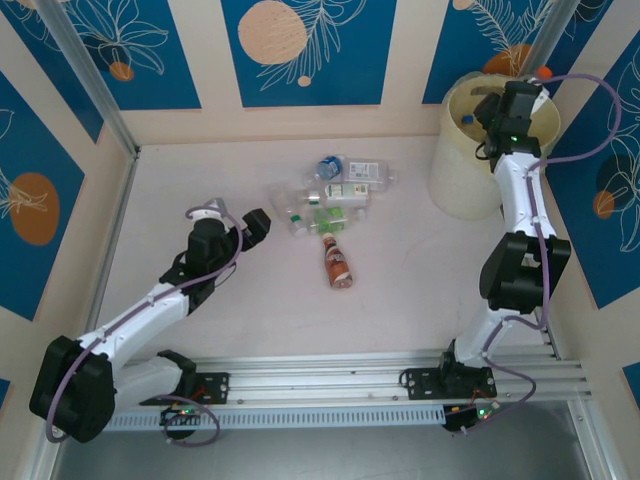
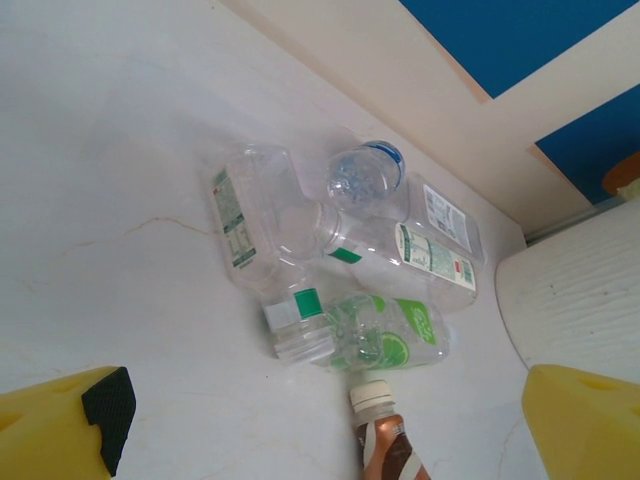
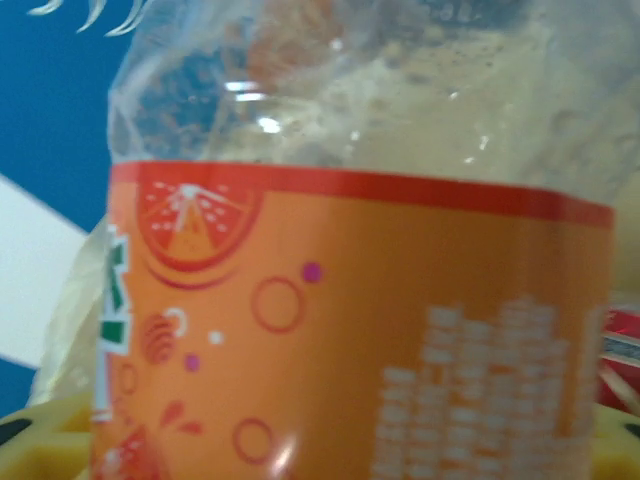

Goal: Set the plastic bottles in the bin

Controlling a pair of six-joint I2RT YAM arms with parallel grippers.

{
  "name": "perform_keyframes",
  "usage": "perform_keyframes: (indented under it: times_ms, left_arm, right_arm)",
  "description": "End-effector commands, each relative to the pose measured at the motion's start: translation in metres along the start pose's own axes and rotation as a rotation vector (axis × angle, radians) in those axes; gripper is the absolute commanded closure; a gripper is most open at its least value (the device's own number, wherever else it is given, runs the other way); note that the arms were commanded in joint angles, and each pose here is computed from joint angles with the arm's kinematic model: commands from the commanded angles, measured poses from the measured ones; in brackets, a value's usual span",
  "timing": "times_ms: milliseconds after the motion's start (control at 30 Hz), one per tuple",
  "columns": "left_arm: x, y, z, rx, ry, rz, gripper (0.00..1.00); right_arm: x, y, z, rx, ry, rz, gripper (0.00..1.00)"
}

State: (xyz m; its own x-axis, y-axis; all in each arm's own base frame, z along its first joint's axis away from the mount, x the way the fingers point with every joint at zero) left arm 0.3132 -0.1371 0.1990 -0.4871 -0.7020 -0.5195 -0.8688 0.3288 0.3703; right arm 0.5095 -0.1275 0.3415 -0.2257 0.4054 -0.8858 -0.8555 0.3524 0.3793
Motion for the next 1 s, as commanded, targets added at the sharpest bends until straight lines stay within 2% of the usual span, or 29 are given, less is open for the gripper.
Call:
perform_keyframes:
  times_ms: [0,67,167,267,500,733,833,967]
  left_arm:
    - [-0.004,0.003,0.013,-0.047,0.013,-0.032,0.0]
    - [-0.005,0.002,0.015,-0.053,0.015,-0.035,0.0]
    - [-0.005,0.0,0.016,-0.057,0.021,-0.029,0.0]
    - [-0.003,-0.002,0.018,-0.065,0.025,-0.018,0.0]
    - [0.0,-0.003,0.028,-0.105,0.029,-0.007,0.0]
    - [0.006,-0.014,0.032,-0.135,0.04,0.043,0.0]
    - [0.01,-0.022,0.033,-0.169,0.038,0.082,0.0]
    - [0.019,-0.036,0.034,-0.216,0.053,0.161,0.0]
  right_arm:
    - [-0.017,0.004,-0.011,0.067,-0.088,-0.023,0.31]
    - [-0.018,0.006,-0.01,0.082,-0.09,0.008,0.19]
    - [-0.02,0.013,-0.016,0.147,-0.097,-0.001,0.13]
    - [-0.021,0.018,-0.017,0.142,-0.113,-0.017,0.06]
    - [-0.027,0.043,-0.013,0.122,-0.091,-0.079,0.02]
    - [-0.015,0.085,0.033,-0.135,0.033,-0.093,0.0]
    - [0.011,0.107,0.067,-0.294,0.159,-0.044,0.0]
    - [0.064,0.124,0.109,-0.467,0.319,0.064,0.01]
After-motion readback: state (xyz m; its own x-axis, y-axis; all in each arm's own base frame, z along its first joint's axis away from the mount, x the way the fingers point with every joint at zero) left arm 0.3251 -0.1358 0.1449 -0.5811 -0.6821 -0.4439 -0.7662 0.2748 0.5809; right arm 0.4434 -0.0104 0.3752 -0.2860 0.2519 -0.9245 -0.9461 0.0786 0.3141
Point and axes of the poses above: each hand's point on the last joint's axis, 136 mm out from that joint toward the fingers, its own y axis back along the fingers, its own z axis along the line the jaws close on, x = y × z, the point moved 3 cm from there along y, back along the fingers, and after that the axes turned 10 degrees about y, right-handed, at the moved point
